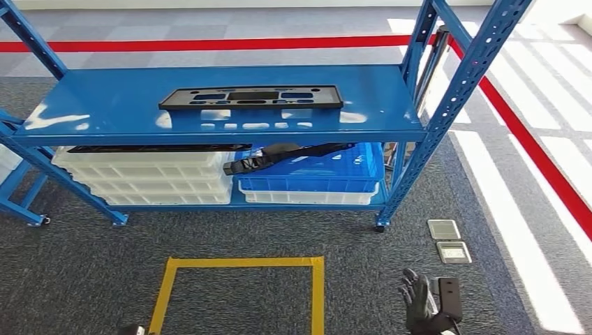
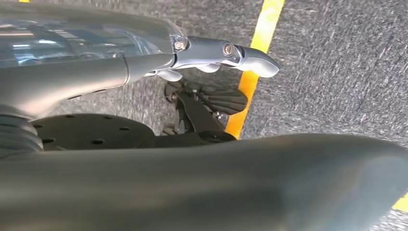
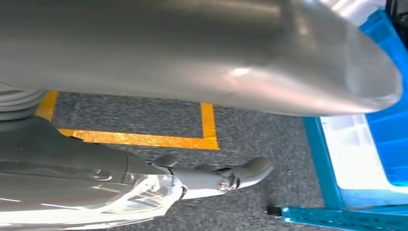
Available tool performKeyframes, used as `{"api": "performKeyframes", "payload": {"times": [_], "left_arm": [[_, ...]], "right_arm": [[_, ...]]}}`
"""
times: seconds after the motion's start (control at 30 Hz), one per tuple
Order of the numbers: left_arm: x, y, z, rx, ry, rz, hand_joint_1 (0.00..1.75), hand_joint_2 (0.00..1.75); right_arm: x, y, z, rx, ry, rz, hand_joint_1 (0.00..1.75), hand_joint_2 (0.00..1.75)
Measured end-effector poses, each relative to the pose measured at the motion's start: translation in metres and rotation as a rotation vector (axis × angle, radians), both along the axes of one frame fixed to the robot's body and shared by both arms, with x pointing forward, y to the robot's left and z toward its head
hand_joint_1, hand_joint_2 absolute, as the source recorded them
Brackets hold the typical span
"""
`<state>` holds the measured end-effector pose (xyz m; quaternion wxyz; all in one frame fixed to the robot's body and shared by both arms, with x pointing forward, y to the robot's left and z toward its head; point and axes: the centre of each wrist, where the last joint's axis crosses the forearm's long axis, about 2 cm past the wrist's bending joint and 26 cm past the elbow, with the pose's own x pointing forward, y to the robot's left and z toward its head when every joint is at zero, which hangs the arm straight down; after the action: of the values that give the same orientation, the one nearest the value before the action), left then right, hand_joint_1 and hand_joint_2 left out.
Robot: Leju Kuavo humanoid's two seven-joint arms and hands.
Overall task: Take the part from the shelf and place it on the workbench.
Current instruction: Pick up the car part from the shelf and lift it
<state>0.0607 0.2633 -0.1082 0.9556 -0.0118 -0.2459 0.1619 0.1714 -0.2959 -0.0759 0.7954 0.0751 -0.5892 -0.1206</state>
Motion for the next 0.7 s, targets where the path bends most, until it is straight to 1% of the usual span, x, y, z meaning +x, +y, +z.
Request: {"api": "performKeyframes", "payload": {"times": [0.13, 0.33, 0.47, 0.7], "left_arm": [[0.000, 0.001, 0.000, -0.045, -0.006, 0.068, 0.00, 0.00], [-0.001, -0.002, 0.000, -0.119, -0.008, 0.198, 0.00, 0.00], [-0.002, -0.006, 0.000, -0.138, 0.001, 0.232, 0.00, 0.00], [-0.004, -0.012, 0.000, -0.174, -0.005, 0.285, 0.00, 0.00]], "right_arm": [[0.010, 0.003, 0.006, 0.006, -0.037, 0.007, 0.00, 0.00], [0.033, 0.012, 0.023, 0.048, -0.081, 0.031, 0.00, 0.00], [0.042, 0.011, 0.031, 0.046, -0.125, 0.039, 0.00, 0.00], [0.049, 0.013, 0.043, 0.005, -0.142, 0.059, 0.00, 0.00]]}}
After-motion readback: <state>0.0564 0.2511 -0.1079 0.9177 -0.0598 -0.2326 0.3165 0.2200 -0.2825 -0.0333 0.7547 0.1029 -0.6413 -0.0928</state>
